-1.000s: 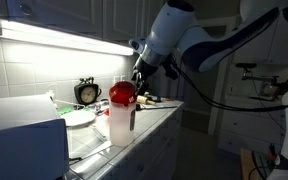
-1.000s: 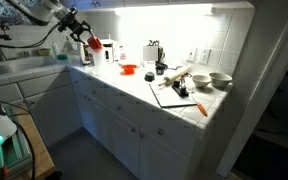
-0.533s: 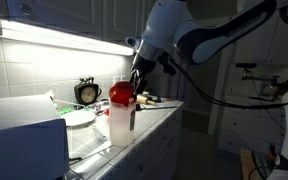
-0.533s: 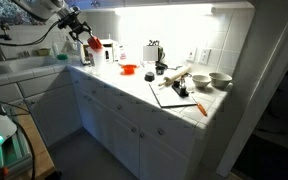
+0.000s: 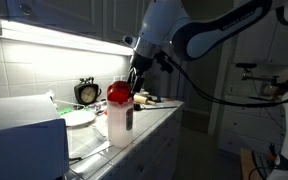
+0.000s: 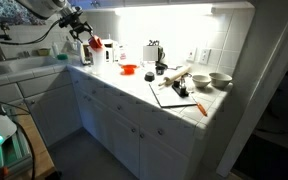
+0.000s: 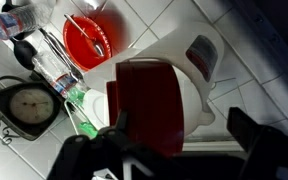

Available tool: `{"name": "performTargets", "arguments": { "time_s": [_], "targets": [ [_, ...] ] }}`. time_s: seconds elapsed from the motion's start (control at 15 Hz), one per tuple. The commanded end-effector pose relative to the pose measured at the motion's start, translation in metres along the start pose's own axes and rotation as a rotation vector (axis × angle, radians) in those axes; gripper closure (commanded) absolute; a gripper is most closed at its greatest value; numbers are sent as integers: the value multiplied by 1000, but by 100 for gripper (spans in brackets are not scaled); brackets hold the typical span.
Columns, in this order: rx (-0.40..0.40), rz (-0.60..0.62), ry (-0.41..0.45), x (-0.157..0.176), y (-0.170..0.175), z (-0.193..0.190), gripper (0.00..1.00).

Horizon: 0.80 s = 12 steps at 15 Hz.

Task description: Put the red lid on the jar

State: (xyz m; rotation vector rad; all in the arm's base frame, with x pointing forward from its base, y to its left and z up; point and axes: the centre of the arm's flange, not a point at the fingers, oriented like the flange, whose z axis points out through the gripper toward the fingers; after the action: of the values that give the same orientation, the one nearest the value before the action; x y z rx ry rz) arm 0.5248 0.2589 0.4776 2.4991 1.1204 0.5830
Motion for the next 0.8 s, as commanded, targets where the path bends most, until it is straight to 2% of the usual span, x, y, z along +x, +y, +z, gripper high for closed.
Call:
{"name": "performTargets", "arguments": {
  "time_s": [0.0, 0.73],
  "targets": [
    [23, 1, -7, 3, 1, -2, 0],
    [40, 5, 10, 3, -9, -15, 0]
  ]
}}
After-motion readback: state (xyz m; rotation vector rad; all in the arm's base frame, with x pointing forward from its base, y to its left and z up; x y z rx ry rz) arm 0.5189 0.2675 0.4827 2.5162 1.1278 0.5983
